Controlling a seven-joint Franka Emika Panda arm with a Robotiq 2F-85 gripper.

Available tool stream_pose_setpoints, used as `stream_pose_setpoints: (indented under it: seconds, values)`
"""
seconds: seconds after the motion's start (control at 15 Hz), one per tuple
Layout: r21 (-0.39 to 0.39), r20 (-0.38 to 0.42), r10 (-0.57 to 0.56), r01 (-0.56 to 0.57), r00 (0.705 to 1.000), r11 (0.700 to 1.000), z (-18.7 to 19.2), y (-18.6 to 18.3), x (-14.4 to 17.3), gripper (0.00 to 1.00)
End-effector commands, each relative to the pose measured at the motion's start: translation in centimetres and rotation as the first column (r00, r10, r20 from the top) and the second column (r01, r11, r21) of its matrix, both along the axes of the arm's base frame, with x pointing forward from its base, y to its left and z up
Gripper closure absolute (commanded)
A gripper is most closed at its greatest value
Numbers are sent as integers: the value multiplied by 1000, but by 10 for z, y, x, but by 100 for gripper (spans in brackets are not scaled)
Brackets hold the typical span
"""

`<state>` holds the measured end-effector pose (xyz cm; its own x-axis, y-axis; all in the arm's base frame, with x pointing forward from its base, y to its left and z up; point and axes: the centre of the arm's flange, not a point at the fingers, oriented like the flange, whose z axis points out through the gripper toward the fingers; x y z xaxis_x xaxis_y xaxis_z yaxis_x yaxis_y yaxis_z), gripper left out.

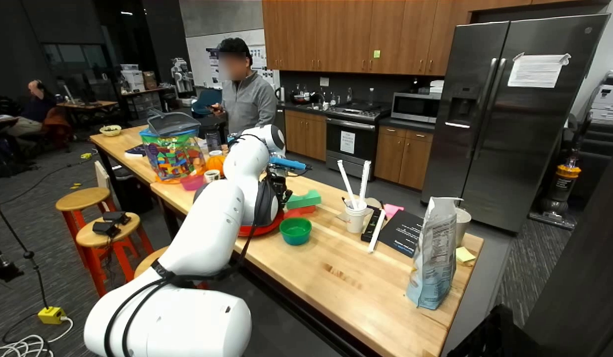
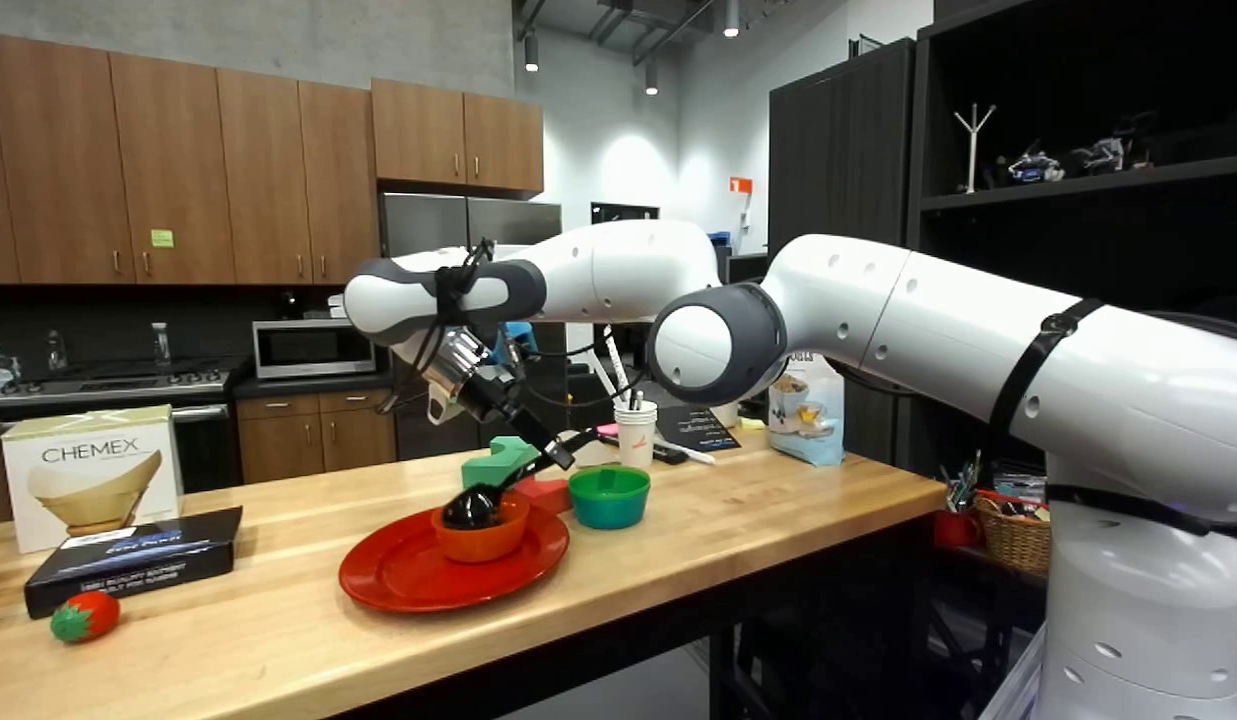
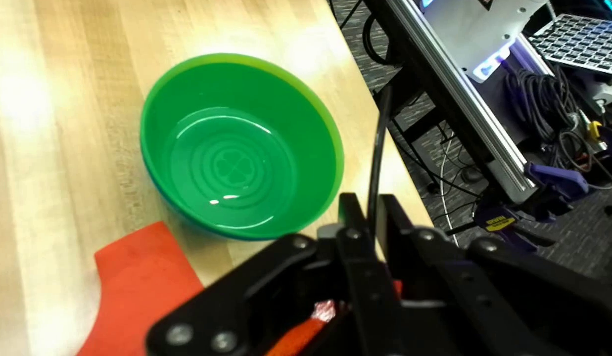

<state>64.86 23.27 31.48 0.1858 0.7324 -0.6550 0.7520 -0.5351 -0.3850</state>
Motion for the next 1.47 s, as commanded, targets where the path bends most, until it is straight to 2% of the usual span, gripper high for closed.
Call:
stream_pose_setpoints:
  seconds: [0.0, 0.47, 0.53, 0.93, 1.2, 1.4]
  values:
    - [7, 3, 27, -27, 1000, 1000, 18, 22, 52, 54]
    - [-18, -17, 44, -44, 999, 999, 15, 37, 43, 5]
    - [-20, -19, 43, -44, 999, 999, 16, 38, 42, 1]
    - [1, -12, 52, -52, 999, 999, 25, 44, 38, 0]
    - [87, 4, 96, -96, 995, 992, 36, 56, 34, 0]
    - [171, 27, 151, -153, 988, 973, 54, 64, 29, 0]
